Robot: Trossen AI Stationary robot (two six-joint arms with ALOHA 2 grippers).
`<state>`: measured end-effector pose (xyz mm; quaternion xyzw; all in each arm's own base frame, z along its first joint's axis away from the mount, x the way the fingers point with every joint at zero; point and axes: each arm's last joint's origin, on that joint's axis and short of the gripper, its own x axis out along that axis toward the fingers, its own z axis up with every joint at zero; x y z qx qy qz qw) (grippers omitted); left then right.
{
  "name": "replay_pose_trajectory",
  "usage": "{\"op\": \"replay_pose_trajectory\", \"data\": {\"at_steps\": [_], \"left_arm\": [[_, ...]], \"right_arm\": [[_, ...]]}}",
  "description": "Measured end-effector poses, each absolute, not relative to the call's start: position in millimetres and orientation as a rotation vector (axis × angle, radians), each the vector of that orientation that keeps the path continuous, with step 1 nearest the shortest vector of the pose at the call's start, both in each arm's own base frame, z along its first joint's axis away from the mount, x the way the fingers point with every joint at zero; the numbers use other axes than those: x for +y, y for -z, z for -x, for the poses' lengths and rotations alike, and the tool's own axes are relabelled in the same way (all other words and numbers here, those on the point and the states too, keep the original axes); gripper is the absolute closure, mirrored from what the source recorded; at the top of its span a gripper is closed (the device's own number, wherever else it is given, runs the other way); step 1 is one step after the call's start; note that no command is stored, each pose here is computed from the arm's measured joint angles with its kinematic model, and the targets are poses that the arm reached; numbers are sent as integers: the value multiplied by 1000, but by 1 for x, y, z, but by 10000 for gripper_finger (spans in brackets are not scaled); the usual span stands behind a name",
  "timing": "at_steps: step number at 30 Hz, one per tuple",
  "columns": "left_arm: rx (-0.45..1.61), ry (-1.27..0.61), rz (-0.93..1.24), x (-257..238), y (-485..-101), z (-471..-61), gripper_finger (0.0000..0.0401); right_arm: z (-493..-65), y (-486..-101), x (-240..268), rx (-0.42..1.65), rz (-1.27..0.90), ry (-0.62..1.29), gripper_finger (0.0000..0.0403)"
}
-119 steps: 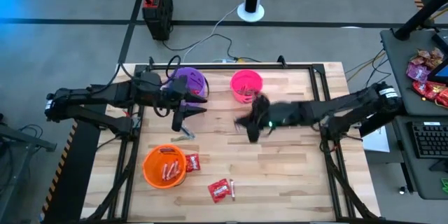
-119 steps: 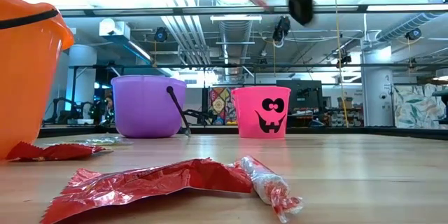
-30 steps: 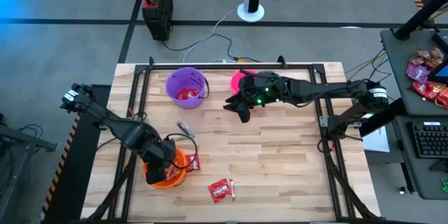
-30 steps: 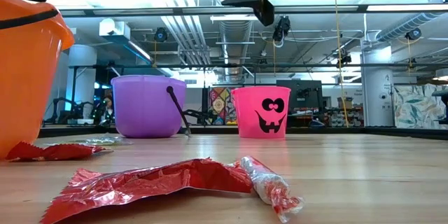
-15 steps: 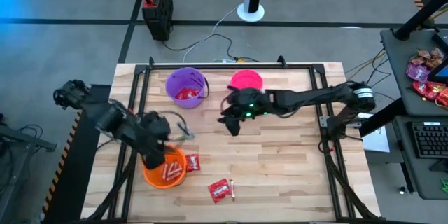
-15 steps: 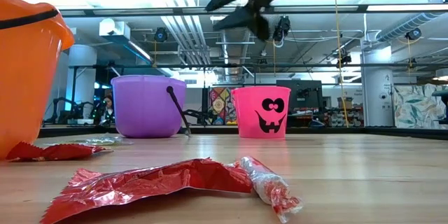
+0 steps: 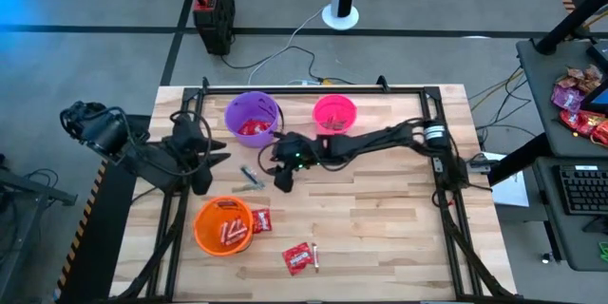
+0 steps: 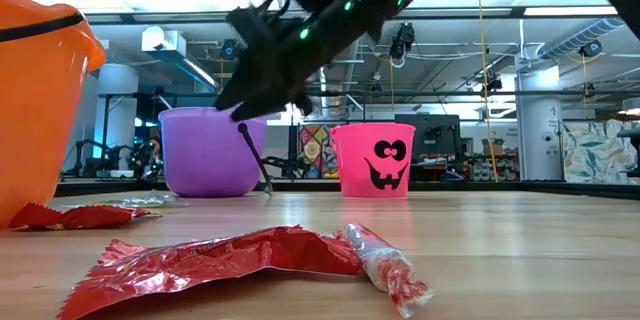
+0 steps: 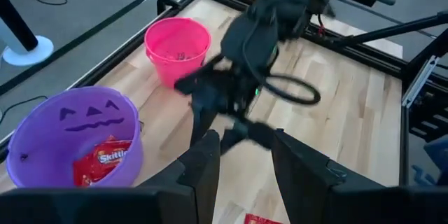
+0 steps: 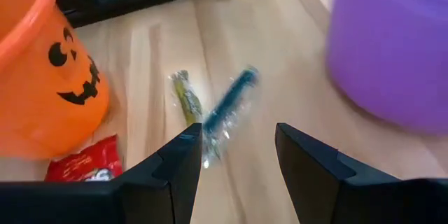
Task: Sort candy by brand, put in halloween buckets
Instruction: Put the transparent blue candy into the pink bucket
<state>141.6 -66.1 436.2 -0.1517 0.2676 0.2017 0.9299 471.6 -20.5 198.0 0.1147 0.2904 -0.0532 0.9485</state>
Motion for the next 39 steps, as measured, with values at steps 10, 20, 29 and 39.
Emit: {"op": "replay_pose_trajectory", "data": {"at_steps": [10, 20, 29, 39], "left_arm": [[564, -420, 297, -71, -432, -150, 288], [568, -425, 290, -72, -431, -152, 288], [569, -425, 289, -72, -431, -151, 288], [571, -426, 287, -72, -431, -151, 288]], "right_arm": [[-499, -147, 6, 568, -45, 34, 229], [-512, -106, 16, 603, -95, 81, 229], [-511, -93, 15, 658, -127, 100, 239], [-510, -95, 9, 672, -137, 116, 382]]}}
